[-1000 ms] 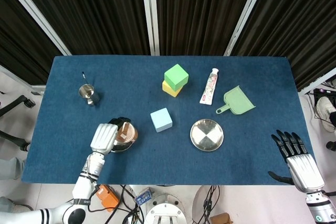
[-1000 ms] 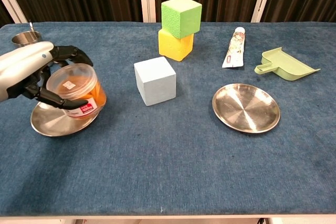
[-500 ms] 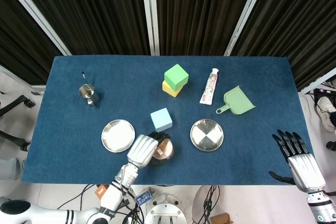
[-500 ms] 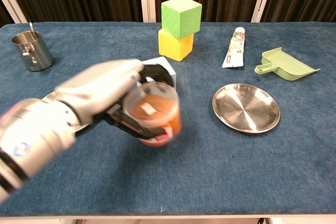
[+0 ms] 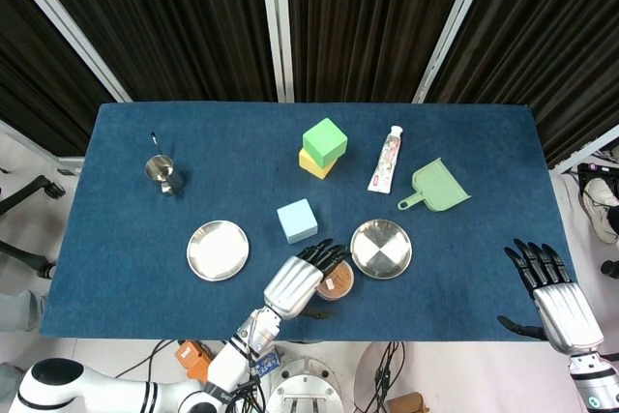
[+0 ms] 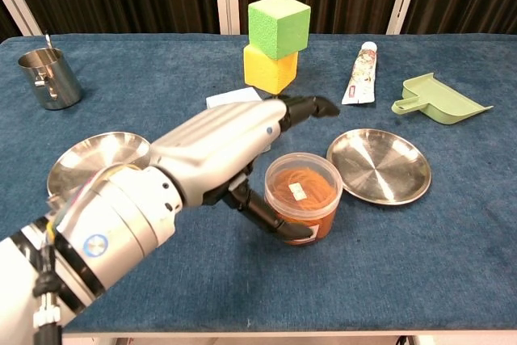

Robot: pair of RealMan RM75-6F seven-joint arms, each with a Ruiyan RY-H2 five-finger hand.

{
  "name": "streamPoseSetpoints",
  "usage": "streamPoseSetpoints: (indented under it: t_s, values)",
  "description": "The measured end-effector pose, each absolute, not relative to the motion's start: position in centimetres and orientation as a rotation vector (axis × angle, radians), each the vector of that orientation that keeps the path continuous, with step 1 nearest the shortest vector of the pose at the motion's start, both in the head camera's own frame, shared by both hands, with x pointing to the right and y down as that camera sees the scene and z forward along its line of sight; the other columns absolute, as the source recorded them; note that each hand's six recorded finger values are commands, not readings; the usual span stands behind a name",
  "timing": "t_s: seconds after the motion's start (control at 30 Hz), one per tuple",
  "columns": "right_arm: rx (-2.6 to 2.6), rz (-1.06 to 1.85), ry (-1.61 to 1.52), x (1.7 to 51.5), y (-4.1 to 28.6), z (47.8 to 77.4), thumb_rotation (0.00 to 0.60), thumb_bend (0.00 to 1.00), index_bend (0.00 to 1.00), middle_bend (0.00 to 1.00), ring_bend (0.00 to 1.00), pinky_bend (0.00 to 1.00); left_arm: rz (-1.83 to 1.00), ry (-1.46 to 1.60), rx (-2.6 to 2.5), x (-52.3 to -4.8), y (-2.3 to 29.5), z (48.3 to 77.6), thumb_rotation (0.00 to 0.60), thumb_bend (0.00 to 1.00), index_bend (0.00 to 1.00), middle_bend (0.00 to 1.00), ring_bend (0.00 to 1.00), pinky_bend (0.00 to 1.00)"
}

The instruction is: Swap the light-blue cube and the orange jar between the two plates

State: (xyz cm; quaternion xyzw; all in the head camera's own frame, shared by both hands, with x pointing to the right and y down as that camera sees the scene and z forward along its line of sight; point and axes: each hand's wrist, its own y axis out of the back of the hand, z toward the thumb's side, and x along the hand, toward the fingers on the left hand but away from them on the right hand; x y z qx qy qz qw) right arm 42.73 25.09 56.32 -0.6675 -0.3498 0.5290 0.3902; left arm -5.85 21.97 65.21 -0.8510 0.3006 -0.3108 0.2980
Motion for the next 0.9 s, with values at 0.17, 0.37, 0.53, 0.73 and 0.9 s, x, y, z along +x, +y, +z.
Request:
streamPoseSetpoints:
  t_s: [0.17, 0.37, 0.53, 0.73, 0.9]
  values:
    - [-1.698, 1.344, -0.898, 42.8, 25.1, 56.2, 0.522, 0.2, 0.0, 0.0, 0.0, 0.0, -0.761, 0.898, -2.319, -5.9, 20.3, 62.9, 0.583, 0.0, 0.11, 0.1, 0.05, 0.18]
    - [-1.705, 1.342, -0.886, 42.6, 25.2, 56.3, 0.521, 0.2, 0.0, 0.0, 0.0, 0.0, -0.795, 1.008, -2.212, -6.9, 16.1, 63.0, 0.588, 0.06, 0.11, 0.1, 0.05, 0.17]
    - [-1.712, 1.352, -0.884, 42.7, 25.1, 56.4, 0.52, 0.2, 0.0, 0.0, 0.0, 0.0, -0.974, 1.035, -2.133, -8.1, 13.1, 67.0, 0.577, 0.05, 0.11, 0.1, 0.05, 0.14]
    - [-1.722, 1.356, -0.885, 42.9, 24.9, 56.4, 0.52, 0.2, 0.0, 0.0, 0.0, 0.0, -1.137, 0.995, -2.116, -8.1, 11.9, 70.8, 0.529, 0.0, 0.11, 0.1, 0.05, 0.08]
    - [-1.727, 1.35, -0.893, 43.0, 24.9, 56.2, 0.519, 0.2, 0.0, 0.0, 0.0, 0.0, -1.203, 0.951, -2.112, -7.9, 12.0, 72.0, 0.574, 0.02, 0.14, 0.13, 0.11, 0.16]
